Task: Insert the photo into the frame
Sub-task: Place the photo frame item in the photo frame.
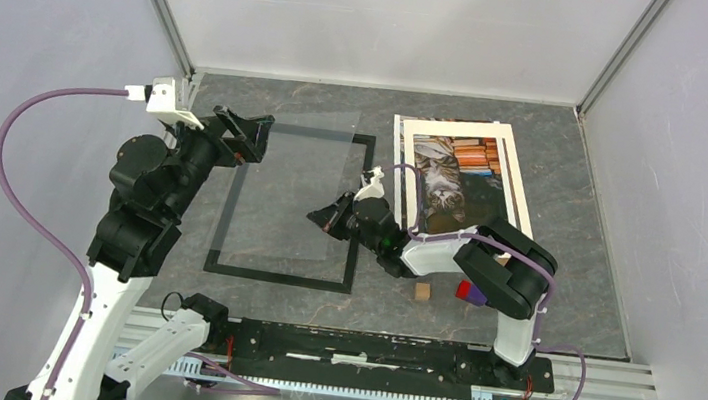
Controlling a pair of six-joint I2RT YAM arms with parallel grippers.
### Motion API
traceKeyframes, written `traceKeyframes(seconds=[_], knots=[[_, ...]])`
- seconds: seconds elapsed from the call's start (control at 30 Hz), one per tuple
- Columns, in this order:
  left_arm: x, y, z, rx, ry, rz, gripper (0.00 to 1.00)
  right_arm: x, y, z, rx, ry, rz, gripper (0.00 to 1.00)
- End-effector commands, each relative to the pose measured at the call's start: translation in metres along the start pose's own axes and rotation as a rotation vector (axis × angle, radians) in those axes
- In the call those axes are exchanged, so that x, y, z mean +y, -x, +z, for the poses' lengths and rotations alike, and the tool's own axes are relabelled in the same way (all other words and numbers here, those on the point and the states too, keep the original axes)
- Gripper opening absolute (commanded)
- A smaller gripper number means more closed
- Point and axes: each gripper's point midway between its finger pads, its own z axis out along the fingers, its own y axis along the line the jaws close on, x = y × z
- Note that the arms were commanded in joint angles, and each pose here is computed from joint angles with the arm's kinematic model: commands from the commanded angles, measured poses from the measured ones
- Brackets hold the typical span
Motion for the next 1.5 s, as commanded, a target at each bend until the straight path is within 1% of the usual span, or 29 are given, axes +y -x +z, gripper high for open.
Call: traceKeyframes(seconds=[0.0,0.07,0.43,0.87,1.47], knots=[[-0.005,0.008,0.003,-0.033,-0.021,-0.016,1.00,0.014,0.008,-0.001,-0.015,0.022,-0.004,0.00],[-0.005,0.008,0.004,-0.032,-0.021,-0.015,1.00,0.016,0.005,0.002,0.006,0.022,-0.012,0.00],[-0.002,0.007,0.005,-0.030,-0.014,-0.017,1.00,0.011,0.001,-0.005,0.024,0.028,0.005,0.00],[-0.003,0.002,0.009,-0.015,-0.018,-0.021,1.00,-0.005,0.001,-0.018,0.033,0.034,0.025,0.00],[-0.003,-0.001,0.012,-0.003,-0.021,-0.023,1.00,-0.007,0.001,-0.021,0.038,0.034,0.027,0.00]])
